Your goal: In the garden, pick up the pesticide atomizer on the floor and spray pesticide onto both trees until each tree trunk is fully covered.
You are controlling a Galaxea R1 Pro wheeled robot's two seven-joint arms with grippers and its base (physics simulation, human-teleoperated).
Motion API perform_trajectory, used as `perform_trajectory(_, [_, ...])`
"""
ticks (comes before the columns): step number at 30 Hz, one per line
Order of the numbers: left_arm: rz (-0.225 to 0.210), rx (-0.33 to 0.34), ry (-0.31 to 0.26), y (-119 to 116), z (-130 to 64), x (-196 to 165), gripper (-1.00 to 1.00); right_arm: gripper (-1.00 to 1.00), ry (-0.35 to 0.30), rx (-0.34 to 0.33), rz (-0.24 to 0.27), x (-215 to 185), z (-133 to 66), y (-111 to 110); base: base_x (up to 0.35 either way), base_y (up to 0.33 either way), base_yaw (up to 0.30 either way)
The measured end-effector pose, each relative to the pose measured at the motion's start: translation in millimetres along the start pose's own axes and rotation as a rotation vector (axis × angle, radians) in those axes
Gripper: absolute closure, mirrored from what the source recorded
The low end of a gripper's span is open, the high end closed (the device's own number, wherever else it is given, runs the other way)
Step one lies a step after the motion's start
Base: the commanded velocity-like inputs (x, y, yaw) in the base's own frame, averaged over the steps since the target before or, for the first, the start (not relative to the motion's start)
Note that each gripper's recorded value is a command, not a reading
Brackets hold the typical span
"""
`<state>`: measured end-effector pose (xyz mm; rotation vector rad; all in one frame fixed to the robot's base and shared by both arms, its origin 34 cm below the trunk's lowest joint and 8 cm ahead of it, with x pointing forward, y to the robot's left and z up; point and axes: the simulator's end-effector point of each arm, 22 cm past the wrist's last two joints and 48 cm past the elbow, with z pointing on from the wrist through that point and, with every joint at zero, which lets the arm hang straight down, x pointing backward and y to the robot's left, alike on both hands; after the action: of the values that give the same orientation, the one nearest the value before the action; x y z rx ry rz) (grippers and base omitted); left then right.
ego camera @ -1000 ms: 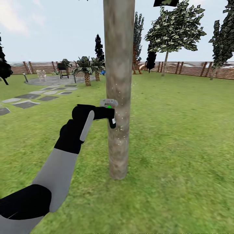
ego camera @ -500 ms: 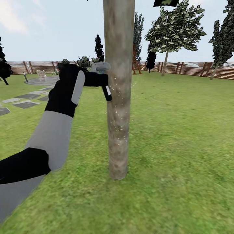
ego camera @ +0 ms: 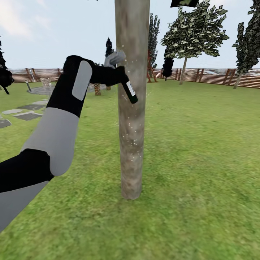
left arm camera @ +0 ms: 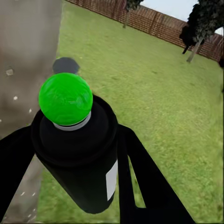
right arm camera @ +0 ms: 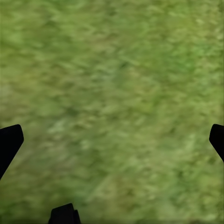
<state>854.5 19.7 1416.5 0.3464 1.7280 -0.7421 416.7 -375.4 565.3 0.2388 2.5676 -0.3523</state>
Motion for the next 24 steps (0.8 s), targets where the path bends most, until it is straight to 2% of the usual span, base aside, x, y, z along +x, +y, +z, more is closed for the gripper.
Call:
perform_trajectory(1, [-0.012,-0.001,0.021,2.9,4.5,8.0,1.0,-1.0,0.0,0.0,0.0,0.0,0.0,0.0,0.0,0.0,0.0])
perform_trajectory(3, [-0.034,-0.02,0.104,14.0,20.2,39.8,1.0,-1.0,0.0,0.0,0.0,0.0,0.0,0.0,0.0,0.0,0.0])
perform_trajectory(6, [-0.022,-0.074,0.241,31.8,39.5,94.1,1.0,-1.0,0.0,0.0,0.0,0.1,0.0,0.0,0.0,0.0,0.0])
perform_trajectory(8, [-0.033,-0.105,0.303,45.2,44.8,120.1,1.0,-1.0,0.0,0.0,0.0,0.0,0.0,0.0,0.0,0.0,0.0])
perform_trajectory(10, [-0.039,-0.165,0.358,73.2,43.0,142.7,1.0,-1.0,0.0,0.0,0.0,0.0,0.0,0.0,0.0,0.0,0.0])
perform_trajectory(12, [-0.03,-0.209,0.389,91.1,39.5,153.9,1.0,-1.0,0.0,0.0,0.0,0.0,0.0,0.0,0.0,0.0,0.0])
perform_trajectory(13, [-0.013,-0.237,0.4,101.2,36.7,156.8,1.0,-1.0,0.0,0.0,0.0,0.0,0.0,0.0,0.0,0.0,0.0])
perform_trajectory(15, [0.041,-0.332,0.423,137.5,23.0,159.0,1.0,-1.0,0.0,0.0,0.0,-0.1,0.0,0.0,0.0,0.0,0.0])
perform_trajectory(19, [0.017,-0.386,0.466,171.9,17.5,189.0,1.0,-1.0,0.0,0.0,0.0,0.0,0.0,0.0,0.0,0.0,0.0])
perform_trajectory(21, [0.002,-0.417,0.468,198.7,20.9,224.8,1.0,-1.0,0.0,0.0,0.0,0.1,0.1,0.0,0.0,0.0,0.0])
perform_trajectory(23, [-0.005,-0.422,0.44,209.7,24.9,243.2,1.0,-1.0,0.0,0.0,0.0,0.0,0.0,0.0,0.0,0.0,0.0])
perform_trajectory(24, [-0.012,-0.406,0.432,203.2,30.4,247.7,1.0,-1.0,0.0,0.0,0.0,0.0,0.0,0.0,0.0,0.0,0.0])
